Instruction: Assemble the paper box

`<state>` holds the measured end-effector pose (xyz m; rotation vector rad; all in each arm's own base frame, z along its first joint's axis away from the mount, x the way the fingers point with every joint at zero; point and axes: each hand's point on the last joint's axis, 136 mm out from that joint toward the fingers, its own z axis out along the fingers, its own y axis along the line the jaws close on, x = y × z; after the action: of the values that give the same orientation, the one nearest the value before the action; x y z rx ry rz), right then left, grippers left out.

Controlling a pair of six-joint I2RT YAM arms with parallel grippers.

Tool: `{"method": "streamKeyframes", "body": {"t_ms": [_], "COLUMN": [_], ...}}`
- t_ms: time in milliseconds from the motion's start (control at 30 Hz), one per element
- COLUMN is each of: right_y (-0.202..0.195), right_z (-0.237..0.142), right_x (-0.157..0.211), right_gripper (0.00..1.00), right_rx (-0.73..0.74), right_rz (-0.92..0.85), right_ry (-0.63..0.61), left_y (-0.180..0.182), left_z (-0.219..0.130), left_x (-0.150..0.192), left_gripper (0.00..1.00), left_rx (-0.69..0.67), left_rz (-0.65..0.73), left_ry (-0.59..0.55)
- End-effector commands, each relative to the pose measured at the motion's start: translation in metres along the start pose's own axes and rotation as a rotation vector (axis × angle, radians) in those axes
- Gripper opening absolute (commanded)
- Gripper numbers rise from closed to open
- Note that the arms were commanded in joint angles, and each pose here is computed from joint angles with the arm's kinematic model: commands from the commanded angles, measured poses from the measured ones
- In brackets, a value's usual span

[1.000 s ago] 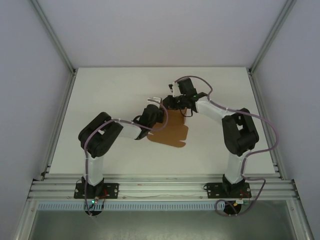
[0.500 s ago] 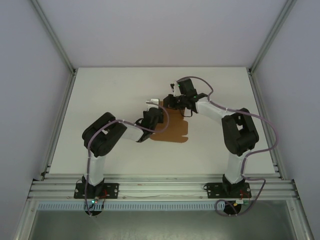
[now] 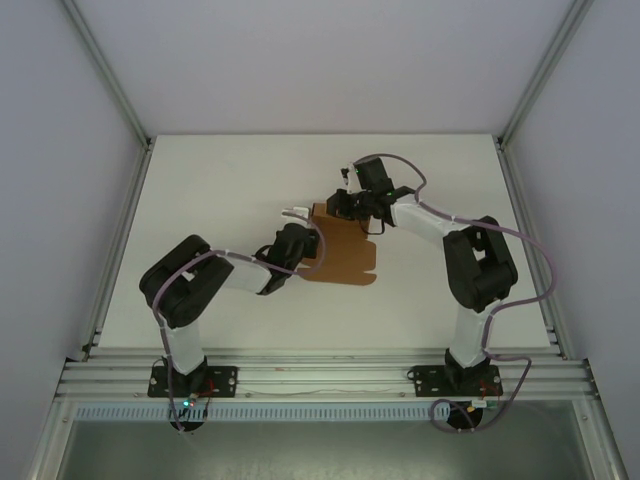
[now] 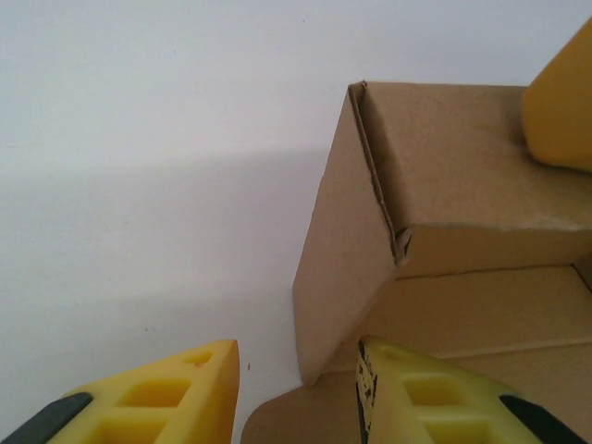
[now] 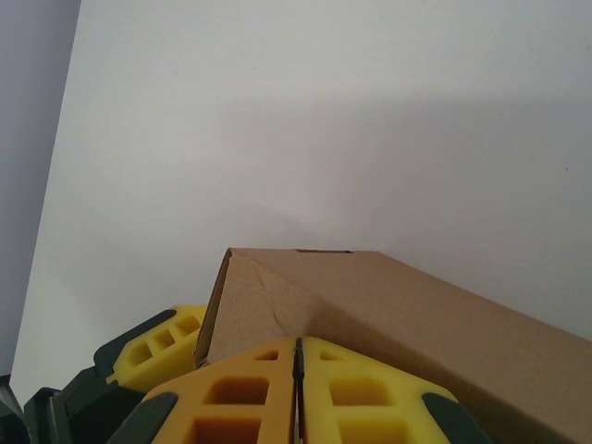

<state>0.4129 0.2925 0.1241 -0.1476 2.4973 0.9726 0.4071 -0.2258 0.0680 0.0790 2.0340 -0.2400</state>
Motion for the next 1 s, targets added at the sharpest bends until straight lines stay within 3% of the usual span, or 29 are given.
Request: {"method": "streamKeyframes", "body": {"t_ms": [0, 67, 267, 367, 567, 667, 800, 967], "right_y": [-0.017, -0.016, -0.017, -0.016, -0.01, -0.004, 0.004, 0.005], "right_z": [0.005, 0.004, 0.005, 0.005, 0.0, -0.018, -0.056, -0.104], "right_x": [0.016, 0.015, 0.015, 0.014, 0.003, -0.019, -0.053, -0.068], "right_gripper": [0.1, 0.1, 0.1, 0.1, 0.16, 0.25, 0.47, 0.76], "right_rx": [0.068, 0.067, 0.068, 0.066, 0.056, 0.053, 0.028, 0.03], "right_rz": [0.036, 0.033, 0.033, 0.034, 0.039, 0.031, 0.036, 0.01], "right_ry": [0.052, 0.053, 0.055, 0.053, 0.017, -0.049, -0.153, -0.254], "left_y": [0.002, -0.001, -0.01, -0.005, 0.002, 0.004, 0.003, 0.007], "left_z": [0.009, 0.019, 0.038, 0.049, 0.055, 0.05, 0.043, 0.025], "left_x": [-0.01, -0.013, -0.024, -0.026, -0.021, -0.024, -0.024, -0.03], "left_gripper": [0.34, 0.29, 0.25, 0.01, 0.0, 0.0, 0.0, 0.0], "left_rx": [-0.015, -0.011, 0.021, -0.017, -0.063, -0.064, -0.047, -0.034], "left_rz": [0.019, 0.015, -0.013, -0.014, -0.01, 0.008, 0.088, 0.166], "left_ry": [-0.016, -0.014, -0.025, -0.014, -0.008, -0.018, 0.001, 0.004]}}
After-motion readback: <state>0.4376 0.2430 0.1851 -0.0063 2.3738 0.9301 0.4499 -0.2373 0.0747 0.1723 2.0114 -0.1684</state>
